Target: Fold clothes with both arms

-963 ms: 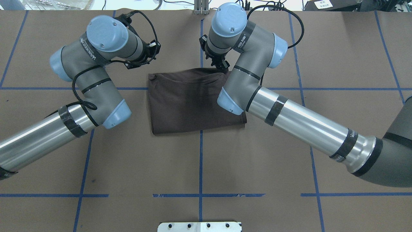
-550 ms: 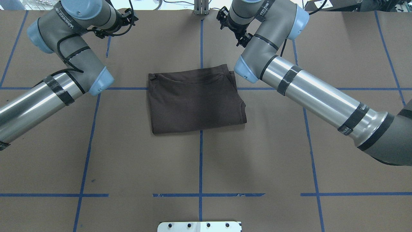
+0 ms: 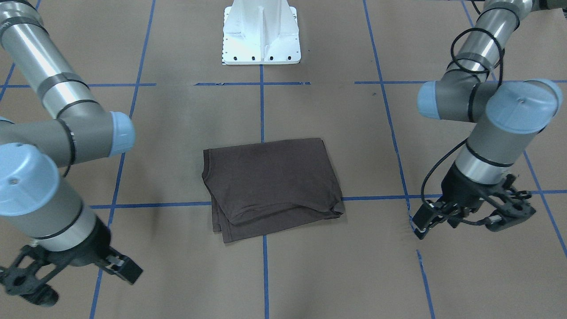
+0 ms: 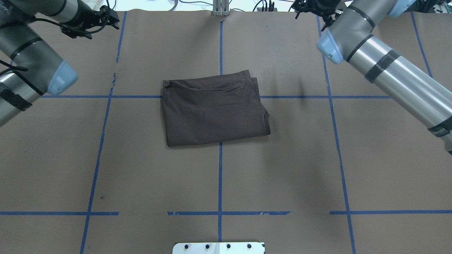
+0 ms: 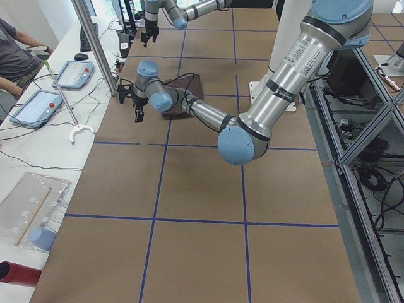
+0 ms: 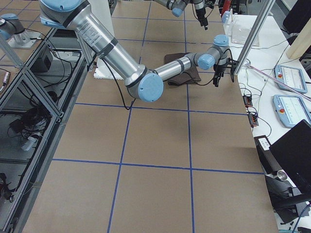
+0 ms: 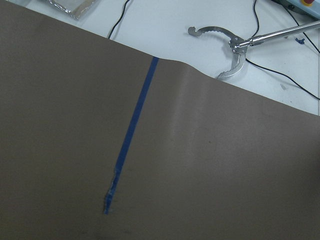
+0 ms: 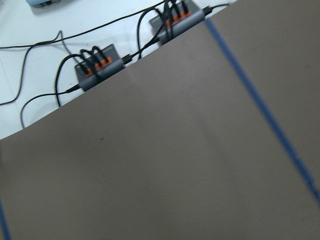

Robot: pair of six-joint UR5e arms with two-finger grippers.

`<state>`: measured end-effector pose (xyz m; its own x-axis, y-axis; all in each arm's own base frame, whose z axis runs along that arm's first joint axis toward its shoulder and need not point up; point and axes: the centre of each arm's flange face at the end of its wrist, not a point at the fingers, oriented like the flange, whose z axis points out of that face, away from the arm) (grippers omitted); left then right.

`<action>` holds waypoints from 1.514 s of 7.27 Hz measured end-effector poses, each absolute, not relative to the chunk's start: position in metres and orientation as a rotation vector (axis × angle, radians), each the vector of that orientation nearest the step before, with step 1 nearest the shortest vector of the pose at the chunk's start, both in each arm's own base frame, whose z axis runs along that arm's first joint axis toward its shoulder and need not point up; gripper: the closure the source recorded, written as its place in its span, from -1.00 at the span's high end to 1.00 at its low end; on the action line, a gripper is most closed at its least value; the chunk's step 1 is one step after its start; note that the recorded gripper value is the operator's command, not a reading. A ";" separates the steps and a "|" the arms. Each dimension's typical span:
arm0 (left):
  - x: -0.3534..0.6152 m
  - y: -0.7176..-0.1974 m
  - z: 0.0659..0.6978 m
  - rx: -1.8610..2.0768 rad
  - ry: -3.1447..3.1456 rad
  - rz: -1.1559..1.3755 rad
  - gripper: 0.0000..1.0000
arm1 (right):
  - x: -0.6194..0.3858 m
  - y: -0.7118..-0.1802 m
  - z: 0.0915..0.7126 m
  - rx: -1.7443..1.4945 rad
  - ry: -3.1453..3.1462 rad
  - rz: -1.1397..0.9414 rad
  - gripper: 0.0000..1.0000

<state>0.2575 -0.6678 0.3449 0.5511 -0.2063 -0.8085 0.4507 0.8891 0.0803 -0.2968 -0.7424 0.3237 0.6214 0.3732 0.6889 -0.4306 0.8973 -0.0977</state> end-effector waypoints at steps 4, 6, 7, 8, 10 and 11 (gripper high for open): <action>0.046 -0.637 0.436 0.418 0.594 0.015 1.00 | -0.022 -0.688 0.513 0.124 -0.723 -0.015 1.00; -0.012 -0.600 0.493 0.426 0.541 0.209 1.00 | 0.066 -0.592 0.583 0.121 -0.728 -0.163 1.00; -0.021 -0.581 0.518 0.418 0.534 0.282 1.00 | 0.088 -0.548 0.594 0.119 -0.732 -0.178 1.00; -0.023 -0.570 0.534 0.411 0.540 0.318 1.00 | 0.093 -0.510 0.593 0.125 -0.730 -0.187 1.00; -0.021 -0.567 0.573 0.401 0.557 0.322 1.00 | 0.083 -0.476 0.605 0.090 -0.727 -0.194 1.00; -0.021 -0.569 0.591 0.413 0.562 0.322 1.00 | 0.080 -0.472 0.606 0.076 -0.728 -0.174 1.00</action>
